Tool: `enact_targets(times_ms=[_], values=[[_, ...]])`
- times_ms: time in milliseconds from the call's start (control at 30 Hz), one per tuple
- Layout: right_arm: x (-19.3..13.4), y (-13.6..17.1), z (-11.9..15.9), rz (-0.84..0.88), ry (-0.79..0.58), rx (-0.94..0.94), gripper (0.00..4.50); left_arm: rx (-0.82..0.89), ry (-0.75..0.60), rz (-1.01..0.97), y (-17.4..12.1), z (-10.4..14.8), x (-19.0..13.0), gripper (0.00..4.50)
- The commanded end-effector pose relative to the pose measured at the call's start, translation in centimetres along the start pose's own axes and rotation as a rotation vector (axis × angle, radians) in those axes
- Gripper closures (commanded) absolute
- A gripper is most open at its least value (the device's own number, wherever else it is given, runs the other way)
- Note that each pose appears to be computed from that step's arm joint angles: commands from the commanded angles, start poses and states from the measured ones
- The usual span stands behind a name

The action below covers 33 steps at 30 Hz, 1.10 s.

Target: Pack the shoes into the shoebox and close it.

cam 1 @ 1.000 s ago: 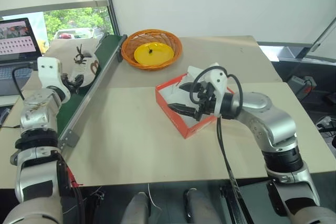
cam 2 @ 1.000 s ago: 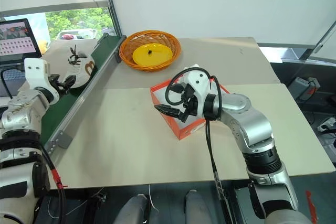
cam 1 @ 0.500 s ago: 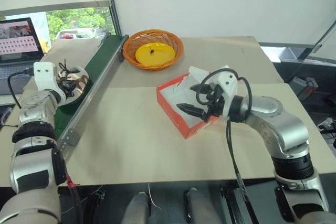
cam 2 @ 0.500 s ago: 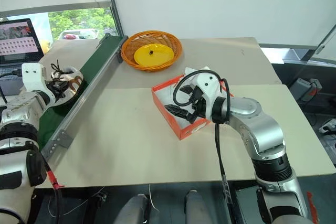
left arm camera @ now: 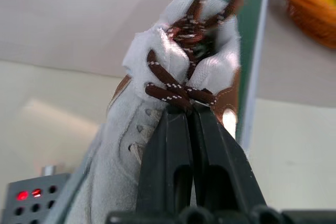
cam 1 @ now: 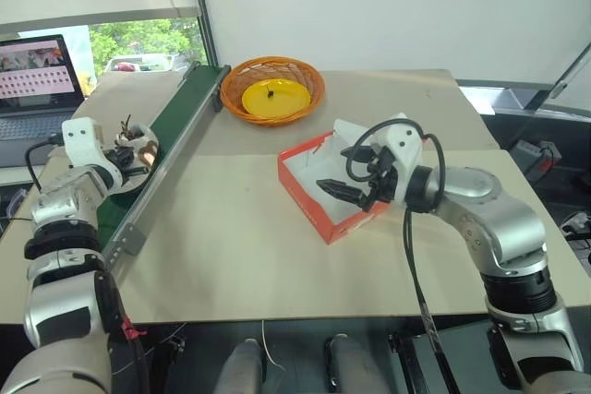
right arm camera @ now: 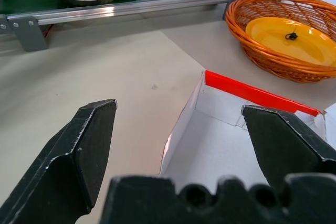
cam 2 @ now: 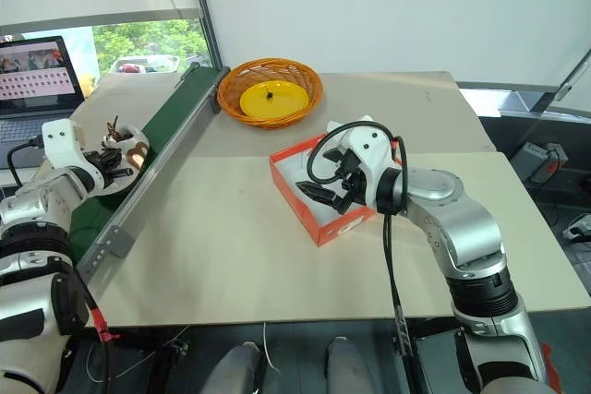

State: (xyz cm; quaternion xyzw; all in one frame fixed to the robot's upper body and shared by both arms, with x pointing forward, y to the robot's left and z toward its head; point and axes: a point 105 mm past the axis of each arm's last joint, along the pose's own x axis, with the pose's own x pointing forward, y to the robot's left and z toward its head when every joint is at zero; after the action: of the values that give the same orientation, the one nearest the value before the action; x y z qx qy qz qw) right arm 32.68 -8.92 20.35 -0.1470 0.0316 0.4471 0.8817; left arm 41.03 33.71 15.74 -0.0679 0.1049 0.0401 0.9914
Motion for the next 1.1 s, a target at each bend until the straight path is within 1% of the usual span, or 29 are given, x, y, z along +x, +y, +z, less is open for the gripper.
enact_targets(times_ms=[33,133,267,333,400,467,533,633,733,800,867,1000,1100], values=[[-0.2,-0.2,1.7,-0.010,-0.051,-0.059,0.00,0.043,-0.143,-0.060,-2.2,4.0,-0.7,4.47],[-0.1,-0.3,1.7,-0.010,-0.053,-0.056,0.00,0.092,-0.250,-0.098,-4.2,6.9,-1.6,4.47],[0.1,-0.3,1.7,-0.011,-0.054,-0.056,0.00,0.108,-0.327,-0.134,-6.0,8.8,-2.8,4.47],[0.1,-0.3,1.7,-0.011,-0.055,-0.056,0.00,0.103,-0.349,-0.137,-6.5,9.3,-3.2,4.47],[0.2,-0.3,1.7,-0.011,-0.057,-0.055,0.00,0.091,-0.352,-0.168,-7.4,9.5,-3.4,4.47],[0.2,-0.4,1.9,-0.009,-0.081,-0.027,0.00,0.069,-0.352,-0.236,-9.3,9.5,-3.7,4.47],[0.2,-1.0,3.3,-0.012,-0.187,0.119,0.00,0.052,-0.344,-0.368,-12.8,9.1,-4.5,4.47],[0.0,-1.8,4.9,-0.015,-0.303,0.290,0.00,0.041,-0.327,-0.479,-16.1,8.5,-5.4,4.47],[0.0,-3.2,5.6,-0.075,-0.369,0.416,0.00,-0.018,-0.324,-0.519,-18.5,8.3,-6.0,4.47],[0.2,-4.0,5.8,-0.110,-0.414,0.509,0.00,-0.048,-0.315,-0.601,-21.6,8.1,-7.0,4.47],[0.5,-4.1,5.9,-0.123,-0.427,0.547,0.00,-0.060,-0.309,-0.668,-23.8,8.0,-8.1,4.47],[0.8,-4.0,5.8,-0.134,-0.449,0.621,0.00,-0.099,-0.298,-0.723,-25.8,8.3,-8.9,4.47],[1.2,-3.9,5.3,-0.134,-0.457,0.679,0.00,-0.096,-0.296,-0.782,-27.8,8.4,-9.6,4.47]])
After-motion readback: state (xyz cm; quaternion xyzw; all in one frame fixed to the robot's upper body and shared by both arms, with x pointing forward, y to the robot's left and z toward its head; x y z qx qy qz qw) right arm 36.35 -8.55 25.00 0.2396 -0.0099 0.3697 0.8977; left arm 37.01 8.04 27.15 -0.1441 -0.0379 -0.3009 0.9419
